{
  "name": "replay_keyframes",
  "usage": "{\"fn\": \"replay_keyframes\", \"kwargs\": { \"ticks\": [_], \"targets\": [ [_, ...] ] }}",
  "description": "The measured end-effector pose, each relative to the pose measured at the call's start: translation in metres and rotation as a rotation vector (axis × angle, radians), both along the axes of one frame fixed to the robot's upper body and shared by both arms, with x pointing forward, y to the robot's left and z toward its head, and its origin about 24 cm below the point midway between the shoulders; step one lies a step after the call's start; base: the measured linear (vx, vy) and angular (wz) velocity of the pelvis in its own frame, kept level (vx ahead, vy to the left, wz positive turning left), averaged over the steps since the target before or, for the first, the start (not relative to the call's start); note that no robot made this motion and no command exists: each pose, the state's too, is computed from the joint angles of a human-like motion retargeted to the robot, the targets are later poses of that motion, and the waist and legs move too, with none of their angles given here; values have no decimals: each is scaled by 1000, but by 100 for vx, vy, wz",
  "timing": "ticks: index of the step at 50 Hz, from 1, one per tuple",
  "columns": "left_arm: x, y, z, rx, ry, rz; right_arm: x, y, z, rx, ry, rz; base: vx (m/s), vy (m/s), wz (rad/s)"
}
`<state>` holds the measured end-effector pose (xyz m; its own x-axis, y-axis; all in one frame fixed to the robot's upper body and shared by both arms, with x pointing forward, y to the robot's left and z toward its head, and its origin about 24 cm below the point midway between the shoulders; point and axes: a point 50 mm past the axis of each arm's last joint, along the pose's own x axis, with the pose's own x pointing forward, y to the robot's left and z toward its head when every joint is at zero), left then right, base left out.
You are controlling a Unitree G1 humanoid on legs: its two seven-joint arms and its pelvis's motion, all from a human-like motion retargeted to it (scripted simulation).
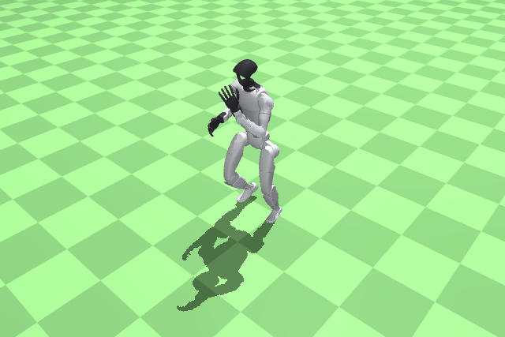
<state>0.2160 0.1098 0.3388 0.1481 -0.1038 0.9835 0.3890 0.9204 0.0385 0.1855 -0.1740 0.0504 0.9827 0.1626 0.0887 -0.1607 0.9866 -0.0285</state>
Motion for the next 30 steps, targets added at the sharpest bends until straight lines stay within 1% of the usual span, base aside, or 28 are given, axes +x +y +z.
{"fn": "replay_keyframes", "kwargs": {
  "ticks": [2,4,7,10,12,15,18,20,22,23,25,28,30],
  "targets": [
    [-14,7,3,-88,-62,-37,-13,-3,3,-17,15,56,-4,-10,-29],
    [-17,23,-14,-180,-11,-47,-19,-1,10,-16,16,132,3,-14,-47],
    [-12,48,-60,-231,198,-5,-15,11,24,12,-33,221,-2,-19,-19],
    [-12,71,-119,-206,488,119,7,27,52,59,-185,257,-14,-20,-28],
    [-14,85,-162,-128,722,215,29,37,83,103,-347,235,-22,-18,-61],
    [-25,107,-241,57,1145,403,49,56,158,155,-701,170,-23,-15,-137],
    [-54,121,-339,299,1593,534,40,98,255,240,-1133,219,-19,-11,-131],
    [-80,133,-377,400,1797,621,24,118,304,288,-1321,233,-7,-15,-88],
    [-96,148,-373,498,1765,735,16,117,321,356,-1383,236,4,-10,38],
    [-98,155,-359,533,1681,795,15,112,320,385,-1382,247,10,-5,78],
    [-104,162,-339,570,1602,821,22,96,306,408,-1346,157,12,-1,61],
    [-110,162,-324,512,1589,778,32,74,268,317,-1228,36,7,5,-15],
    [-105,157,-319,394,1584,748,34,63,239,278,-1104,52,-2,7,-50]
  ]
}}
